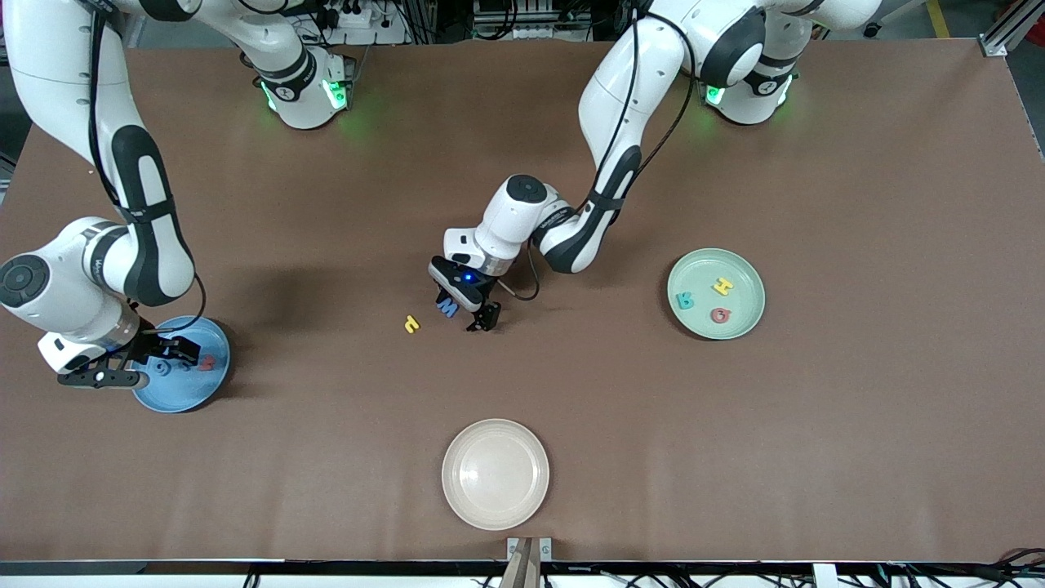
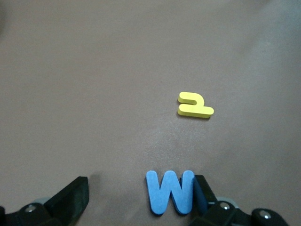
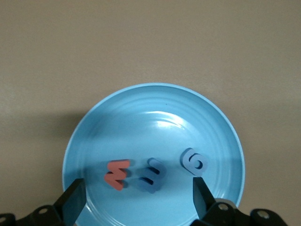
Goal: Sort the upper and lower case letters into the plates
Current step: 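Release the g on the blue plate while the left gripper grasps the W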
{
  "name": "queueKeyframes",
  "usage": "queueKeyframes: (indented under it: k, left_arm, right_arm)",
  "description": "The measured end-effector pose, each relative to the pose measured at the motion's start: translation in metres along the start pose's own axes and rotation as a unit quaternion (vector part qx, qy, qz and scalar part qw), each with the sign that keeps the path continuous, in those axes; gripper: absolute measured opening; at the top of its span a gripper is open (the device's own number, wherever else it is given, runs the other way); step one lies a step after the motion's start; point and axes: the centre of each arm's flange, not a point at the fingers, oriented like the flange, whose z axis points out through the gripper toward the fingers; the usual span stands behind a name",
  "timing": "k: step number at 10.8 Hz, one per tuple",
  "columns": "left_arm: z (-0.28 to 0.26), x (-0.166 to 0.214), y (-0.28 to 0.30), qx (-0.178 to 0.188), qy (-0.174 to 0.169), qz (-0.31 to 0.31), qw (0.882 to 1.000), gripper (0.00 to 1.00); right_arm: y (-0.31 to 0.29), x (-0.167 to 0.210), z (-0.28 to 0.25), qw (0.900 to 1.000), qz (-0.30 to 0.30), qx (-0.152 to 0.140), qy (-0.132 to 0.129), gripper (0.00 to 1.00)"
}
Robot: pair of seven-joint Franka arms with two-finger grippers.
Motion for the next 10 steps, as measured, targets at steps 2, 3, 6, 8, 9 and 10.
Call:
queueKeyframes:
  k: [2, 3, 6, 8, 9, 10]
  left_arm:
    - [-0.001, 0.0, 0.008, 0.003, 0.002, 0.023, 1.0, 1.0]
    - [-0.001, 0.0, 0.009, 0.003, 0.003, 0.03, 1.0, 1.0]
    - [-0.001, 0.0, 0.011, 0.003, 0.002, 0.032, 0.999, 1.0]
    - [-0.002, 0.001, 0.016, 0.0, 0.004, 0.03, 1.0, 0.9]
    - [-0.002, 0.001, 0.017, 0.0, 0.004, 0.027, 1.0, 0.88]
    - [-0.003, 0.002, 0.019, -0.001, 0.006, 0.024, 1.0, 0.74]
  right_arm:
    - [-0.002, 0.001, 0.0, 1.0, 0.001, 0.0, 0.001, 1.0]
    - [-0.002, 0.001, 0.0, 1.0, 0.001, 0.0, 0.0, 1.0]
    - [-0.002, 0.001, 0.0, 1.0, 0.0, 0.0, 0.001, 1.0]
    - [-0.002, 0.001, 0.0, 1.0, 0.0, 0.0, 0.001, 1.0]
    - [-0.002, 0.001, 0.0, 1.0, 0.0, 0.0, 0.0, 1.0]
    - [-0.002, 0.001, 0.001, 1.0, 0.0, 0.0, 0.0, 1.0]
